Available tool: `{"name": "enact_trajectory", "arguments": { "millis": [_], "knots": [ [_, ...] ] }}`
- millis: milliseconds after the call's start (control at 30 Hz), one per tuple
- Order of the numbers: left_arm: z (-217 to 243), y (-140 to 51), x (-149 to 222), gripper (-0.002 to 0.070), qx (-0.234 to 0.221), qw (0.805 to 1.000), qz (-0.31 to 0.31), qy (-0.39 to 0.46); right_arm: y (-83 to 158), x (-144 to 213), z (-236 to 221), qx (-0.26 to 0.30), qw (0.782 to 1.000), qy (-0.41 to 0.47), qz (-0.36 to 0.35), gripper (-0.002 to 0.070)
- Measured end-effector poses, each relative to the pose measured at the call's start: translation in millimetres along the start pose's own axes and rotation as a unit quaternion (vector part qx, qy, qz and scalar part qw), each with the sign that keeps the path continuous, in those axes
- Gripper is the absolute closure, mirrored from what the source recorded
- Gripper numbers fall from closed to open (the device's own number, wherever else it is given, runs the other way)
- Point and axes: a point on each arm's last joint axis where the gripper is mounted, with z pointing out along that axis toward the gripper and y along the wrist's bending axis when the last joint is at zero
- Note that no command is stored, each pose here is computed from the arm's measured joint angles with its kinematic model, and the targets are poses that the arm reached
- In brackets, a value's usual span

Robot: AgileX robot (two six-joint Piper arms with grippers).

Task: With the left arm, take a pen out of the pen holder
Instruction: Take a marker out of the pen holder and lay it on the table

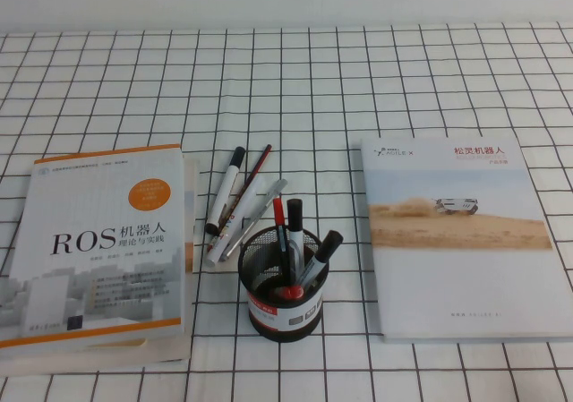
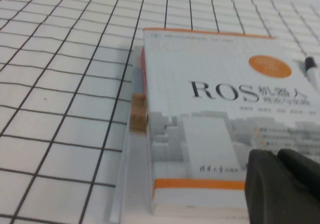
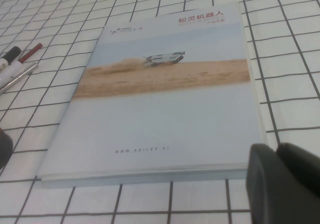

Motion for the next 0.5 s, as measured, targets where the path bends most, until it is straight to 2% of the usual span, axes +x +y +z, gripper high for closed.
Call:
{"name": "enact_trajectory", "arguments": {
  "millis": [167, 333, 500],
  "knots": [
    [-0.5, -1.6, -9.2, 0.0675, 0.012, 0.997, -0.055, -0.050, 0.0, 0.0, 0.0, 0.000, 1.000, 0.000, 0.000, 0.0688],
    [-1.9, -3.2, -18.3, 0.0675, 0.032, 0.985, -0.138, -0.098, 0.0, 0.0, 0.0, 0.000, 1.000, 0.000, 0.000, 0.0688],
    [-3.3, -3.3, -24.0, 0.0675, 0.039, 0.978, -0.160, -0.128, 0.0, 0.0, 0.0, 0.000, 1.000, 0.000, 0.000, 0.0688]
  ]
}}
